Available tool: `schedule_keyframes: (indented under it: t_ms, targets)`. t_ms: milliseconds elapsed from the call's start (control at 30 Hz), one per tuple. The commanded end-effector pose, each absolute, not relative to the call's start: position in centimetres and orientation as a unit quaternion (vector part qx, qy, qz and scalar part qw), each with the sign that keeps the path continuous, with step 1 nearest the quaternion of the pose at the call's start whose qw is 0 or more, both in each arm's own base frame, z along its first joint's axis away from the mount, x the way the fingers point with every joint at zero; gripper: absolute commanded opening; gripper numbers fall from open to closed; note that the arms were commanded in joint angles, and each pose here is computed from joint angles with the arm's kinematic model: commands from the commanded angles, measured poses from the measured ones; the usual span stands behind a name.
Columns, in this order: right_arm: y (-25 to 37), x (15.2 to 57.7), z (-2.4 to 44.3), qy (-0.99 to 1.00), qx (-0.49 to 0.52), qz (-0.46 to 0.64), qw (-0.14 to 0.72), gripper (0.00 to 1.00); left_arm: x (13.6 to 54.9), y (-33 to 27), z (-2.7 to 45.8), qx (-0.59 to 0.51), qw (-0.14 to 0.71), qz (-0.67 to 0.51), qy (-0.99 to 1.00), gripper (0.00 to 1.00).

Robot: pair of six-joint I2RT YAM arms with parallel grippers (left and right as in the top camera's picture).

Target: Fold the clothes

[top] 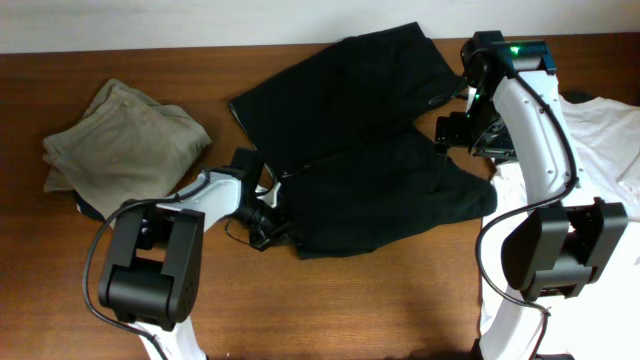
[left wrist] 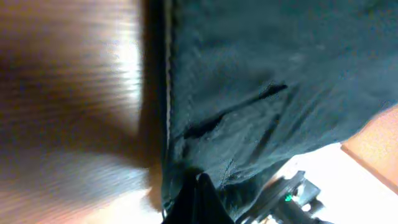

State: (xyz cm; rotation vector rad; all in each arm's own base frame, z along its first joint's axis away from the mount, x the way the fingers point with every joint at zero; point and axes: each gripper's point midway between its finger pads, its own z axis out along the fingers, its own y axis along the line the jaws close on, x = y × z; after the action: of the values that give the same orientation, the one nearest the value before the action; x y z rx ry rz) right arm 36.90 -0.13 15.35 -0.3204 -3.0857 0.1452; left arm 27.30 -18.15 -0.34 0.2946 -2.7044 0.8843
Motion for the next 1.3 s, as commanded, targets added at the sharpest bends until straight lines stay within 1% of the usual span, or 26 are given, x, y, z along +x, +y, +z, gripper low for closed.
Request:
schedule_keyframes:
  t_ms: [0,33,100,167,300,333,400,433,500,600,633,667,700,733,767,833,900,933,967,1000,1033,1067,1133,1200,1233,1267]
  targets:
    - [-0.2,36.7,15.6,-0.994,-0.100,0.048,0.017,0.95,29.3,-9.1,-2.5,0.066,0.082,0.059,-0.993,0.01]
    - [-0.2,36.7,15.6,-0.994,-0.100,0.048,0.017,0.95,29.2,-7.0,-2.0,0.063,0.084,0.005,-0.994,0.00]
    - [-0.5,37.3,15.6,-0.993,-0.105,0.046,0.006,1.00,27.8,-4.6,-1.1,0.057,0.121,-0.031,-0.991,0.00]
    - [-1.0,37.6,15.5,-0.993,-0.117,0.035,0.000,0.99,27.5,-1.6,-0.8,0.069,0.124,-0.081,-0.987,0.00]
    - [1.3,36.9,13.6,-0.995,-0.065,-0.063,0.028,0.99,28.7,3.6,1.1,0.147,0.092,-0.059,-0.983,0.00]
    - [2.4,36.1,11.5,-0.992,-0.062,-0.095,0.049,0.99,29.5,3.3,1.9,0.144,0.074,-0.027,-0.986,0.00]
    - [8.3,33.4,8.6,-0.960,0.029,-0.268,0.079,0.94,30.2,2.8,3.2,0.126,0.044,-0.013,-0.991,0.00]
    - [10.6,31.6,7.3,-0.941,0.042,-0.322,0.098,0.93,30.4,2.5,3.5,0.117,0.040,-0.013,-0.992,0.00]
    - [13.0,29.2,3.3,-0.937,0.002,-0.325,0.129,0.93,30.4,2.1,3.5,0.111,0.040,-0.013,-0.993,0.00]
    - [16.9,28.5,0.5,-0.933,0.008,-0.344,0.109,0.89,30.3,2.1,3.5,0.111,0.041,-0.013,-0.993,0.00]
    - [17.6,28.8,0.3,-0.933,0.014,-0.345,0.099,0.81,30.3,2.1,3.5,0.111,0.042,-0.013,-0.993,0.00]
    - [18.6,29.4,0.3,-0.934,0.031,-0.347,0.081,0.54,30.3,2.1,3.5,0.111,0.042,-0.013,-0.993,0.00]
    - [18.7,30.0,0.3,-0.937,0.039,-0.340,0.069,0.22,30.3,2.1,3.5,0.111,0.042,-0.011,-0.993,0.00]
    - [17.3,30.6,0.1,-0.951,0.029,-0.299,0.067,0.05,30.4,2.0,3.5,0.111,0.041,-0.009,-0.993,0.00]
    - [14.8,31.5,0.9,-0.970,0.017,-0.234,0.067,0.04,30.3,2.0,3.5,0.110,0.042,-0.008,-0.993,0.00]
    - [9.8,34.9,7.9,-0.995,0.037,-0.093,0.021,0.04,30.5,2.0,3.5,0.110,0.039,-0.009,-0.993,0.00]
    - [9.6,36.5,13.7,-0.997,0.052,-0.060,-0.019,0.04,30.5,2.0,3.5,0.109,0.038,-0.009,-0.993,0.00]
    - [11.0,36.7,16.2,-0.995,0.071,-0.063,-0.037,0.08,30.5,2.0,3.5,0.109,0.038,-0.009,-0.993,0.00]
    - [12.3,36.3,16.6,-0.994,0.085,-0.063,-0.036,0.35,30.6,2.0,3.5,0.110,0.037,-0.009,-0.993,0.00]
    - [12.7,35.1,15.6,-0.994,0.100,-0.039,-0.015,0.68,30.5,2.0,3.5,0.109,0.038,-0.009,-0.993,0.01]
    - [10.1,35.7,15.2,-0.998,0.051,0.030,-0.026,0.87,30.5,1.4,3.5,0.092,0.039,0.007,-0.995,0.02]
    - [8.2,36.7,15.4,-0.997,0.025,0.053,-0.042,0.93,30.7,0.3,3.5,0.067,0.037,0.034,-0.997,0.05]
    - [4.6,38.9,15.5,-0.997,-0.040,0.022,-0.064,0.98,31.5,-3.5,3.8,0.002,0.020,0.111,-0.994,0.13]
    - [2.7,39.8,15.2,-0.994,-0.066,-0.055,-0.063,0.93,31.6,-7.3,4.3,-0.063,0.008,0.164,-0.984,0.20]
    - [1.8,39.9,14.8,-0.993,-0.069,-0.072,-0.058,0.89,31.1,-9.6,4.3,-0.108,0.010,0.168,-0.980,0.21]
    - [1.0,39.8,14.3,-0.993,-0.076,-0.074,-0.052,0.88,30.7,-11.1,4.2,-0.149,0.010,0.167,-0.974,0.21]
